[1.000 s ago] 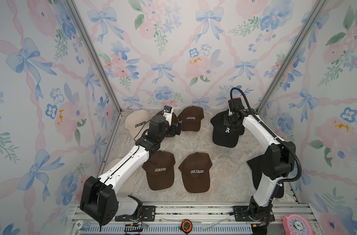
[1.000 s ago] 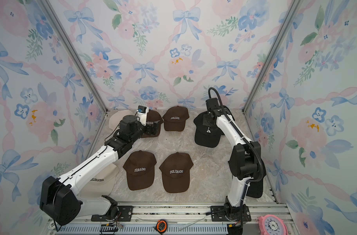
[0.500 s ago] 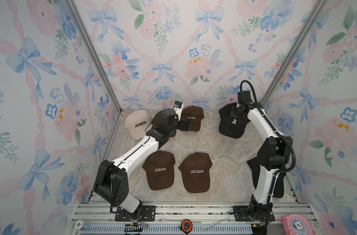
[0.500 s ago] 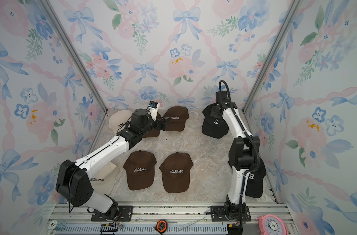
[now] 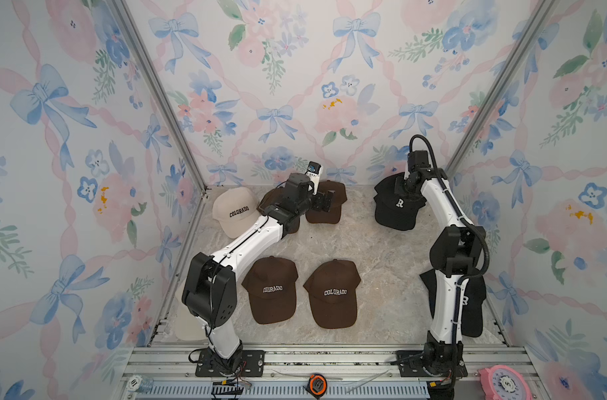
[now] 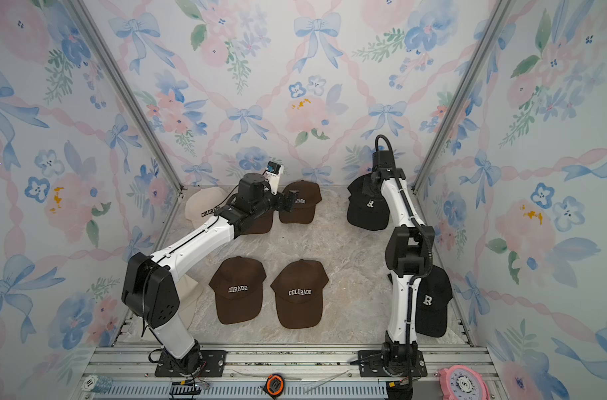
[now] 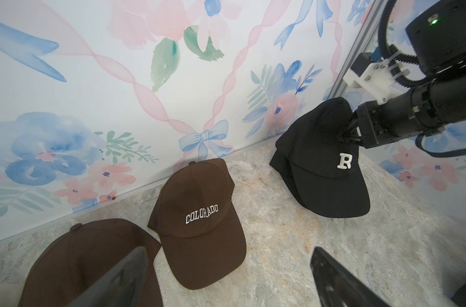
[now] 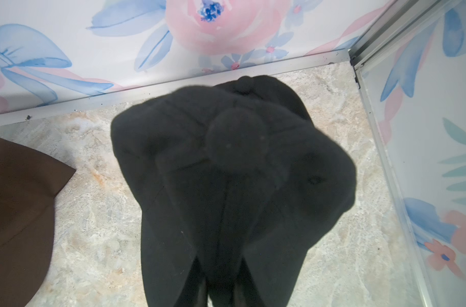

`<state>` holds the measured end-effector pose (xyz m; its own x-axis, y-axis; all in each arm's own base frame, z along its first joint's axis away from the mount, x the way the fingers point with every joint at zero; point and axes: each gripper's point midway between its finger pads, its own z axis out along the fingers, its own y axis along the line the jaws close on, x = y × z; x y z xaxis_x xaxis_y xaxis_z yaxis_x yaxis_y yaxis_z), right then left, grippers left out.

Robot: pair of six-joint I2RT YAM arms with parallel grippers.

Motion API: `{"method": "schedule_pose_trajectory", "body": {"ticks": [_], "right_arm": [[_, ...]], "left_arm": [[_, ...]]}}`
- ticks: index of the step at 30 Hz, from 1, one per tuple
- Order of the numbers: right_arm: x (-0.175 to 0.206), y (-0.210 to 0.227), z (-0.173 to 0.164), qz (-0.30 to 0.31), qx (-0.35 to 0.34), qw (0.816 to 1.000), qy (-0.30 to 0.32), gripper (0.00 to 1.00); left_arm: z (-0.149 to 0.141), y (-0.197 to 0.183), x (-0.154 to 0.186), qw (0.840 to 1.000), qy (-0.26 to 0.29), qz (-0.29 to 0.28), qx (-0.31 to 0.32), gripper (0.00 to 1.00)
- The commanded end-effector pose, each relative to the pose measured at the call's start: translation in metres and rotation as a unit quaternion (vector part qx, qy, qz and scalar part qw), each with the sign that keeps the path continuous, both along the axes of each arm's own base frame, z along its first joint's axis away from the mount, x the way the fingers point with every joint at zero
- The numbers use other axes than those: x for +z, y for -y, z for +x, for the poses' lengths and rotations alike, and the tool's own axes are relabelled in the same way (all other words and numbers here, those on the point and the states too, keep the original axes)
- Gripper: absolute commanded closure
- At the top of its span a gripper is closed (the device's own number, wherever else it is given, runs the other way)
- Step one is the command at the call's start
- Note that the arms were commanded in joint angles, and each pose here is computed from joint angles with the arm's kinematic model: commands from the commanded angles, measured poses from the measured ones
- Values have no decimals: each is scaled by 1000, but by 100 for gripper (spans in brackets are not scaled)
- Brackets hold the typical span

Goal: Stack the baseball caps by color
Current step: Place the baseball cap on the baseball cap.

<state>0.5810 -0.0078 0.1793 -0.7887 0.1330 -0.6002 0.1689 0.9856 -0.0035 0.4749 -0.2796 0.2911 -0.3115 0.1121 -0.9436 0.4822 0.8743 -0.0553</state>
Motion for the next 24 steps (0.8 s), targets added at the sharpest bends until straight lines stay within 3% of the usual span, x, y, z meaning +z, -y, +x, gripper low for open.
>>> {"method": "schedule_pose_trajectory", "body": {"ticks": [1,24], "right_arm": [[-3,1,-5,13,22,999,-22,84],[-44,11,1,13,44,997,-65,81]], "left_arm": [[4,9,0,1000,2,6,-15,2],[17,18,-1,1000,1,8,-20,2]]}}
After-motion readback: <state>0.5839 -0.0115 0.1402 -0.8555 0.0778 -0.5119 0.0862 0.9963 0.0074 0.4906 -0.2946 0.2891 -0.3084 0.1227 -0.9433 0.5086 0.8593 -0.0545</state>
